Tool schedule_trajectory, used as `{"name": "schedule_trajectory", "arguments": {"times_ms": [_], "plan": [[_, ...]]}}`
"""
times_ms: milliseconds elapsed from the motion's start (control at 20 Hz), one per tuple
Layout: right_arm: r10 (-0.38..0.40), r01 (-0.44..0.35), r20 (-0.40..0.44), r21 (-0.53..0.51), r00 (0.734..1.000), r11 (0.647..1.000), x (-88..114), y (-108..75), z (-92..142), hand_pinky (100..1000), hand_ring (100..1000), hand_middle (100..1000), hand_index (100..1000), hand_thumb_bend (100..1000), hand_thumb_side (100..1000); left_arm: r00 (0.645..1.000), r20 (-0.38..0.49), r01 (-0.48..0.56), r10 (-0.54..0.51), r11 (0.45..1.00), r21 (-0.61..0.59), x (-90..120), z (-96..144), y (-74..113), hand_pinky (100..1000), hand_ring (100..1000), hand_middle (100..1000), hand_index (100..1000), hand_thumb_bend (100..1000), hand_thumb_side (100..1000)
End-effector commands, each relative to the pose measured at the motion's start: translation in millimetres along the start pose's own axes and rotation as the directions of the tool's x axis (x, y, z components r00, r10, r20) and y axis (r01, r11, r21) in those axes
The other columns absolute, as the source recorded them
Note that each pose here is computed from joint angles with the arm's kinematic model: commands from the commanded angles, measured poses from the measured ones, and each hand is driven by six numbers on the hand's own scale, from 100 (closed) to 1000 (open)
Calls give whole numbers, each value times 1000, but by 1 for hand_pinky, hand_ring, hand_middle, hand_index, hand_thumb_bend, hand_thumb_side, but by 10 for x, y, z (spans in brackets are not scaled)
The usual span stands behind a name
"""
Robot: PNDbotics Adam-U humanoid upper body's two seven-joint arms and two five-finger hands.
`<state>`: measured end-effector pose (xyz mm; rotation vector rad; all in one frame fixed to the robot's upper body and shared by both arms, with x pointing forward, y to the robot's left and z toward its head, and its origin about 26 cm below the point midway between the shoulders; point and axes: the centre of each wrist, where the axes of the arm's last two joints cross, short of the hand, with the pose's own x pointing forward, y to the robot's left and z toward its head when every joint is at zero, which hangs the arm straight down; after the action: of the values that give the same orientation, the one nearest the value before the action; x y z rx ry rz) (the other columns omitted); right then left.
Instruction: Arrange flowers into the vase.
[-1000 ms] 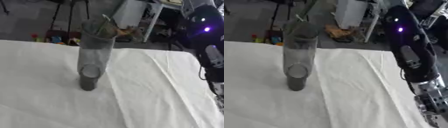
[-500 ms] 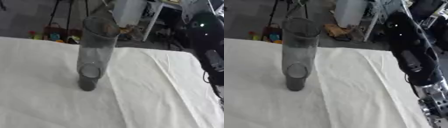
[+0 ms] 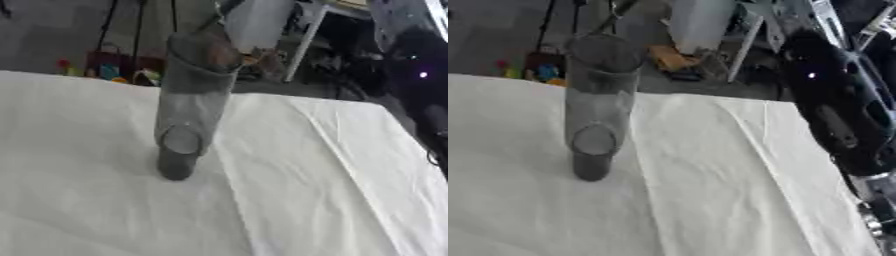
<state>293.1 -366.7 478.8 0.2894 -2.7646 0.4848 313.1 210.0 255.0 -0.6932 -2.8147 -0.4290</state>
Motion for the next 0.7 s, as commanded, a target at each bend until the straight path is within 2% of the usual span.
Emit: {"name": "schedule_trajectory", "arguments": {"times_ms": [50,700], "plan": [[81,-81,13,56,997,995,166,-2,-53,100,100,100,100,100,100,1000,20,10,-9,1000,-20,37,-63,-3,767,685,716,859,104,897],[155,-158,29,141,987,977,105,52,8,100,100,100,100,100,100,1000,25,12,-12,1000,-27,32,-76,-17,767,686,716,859,102,898]]}}
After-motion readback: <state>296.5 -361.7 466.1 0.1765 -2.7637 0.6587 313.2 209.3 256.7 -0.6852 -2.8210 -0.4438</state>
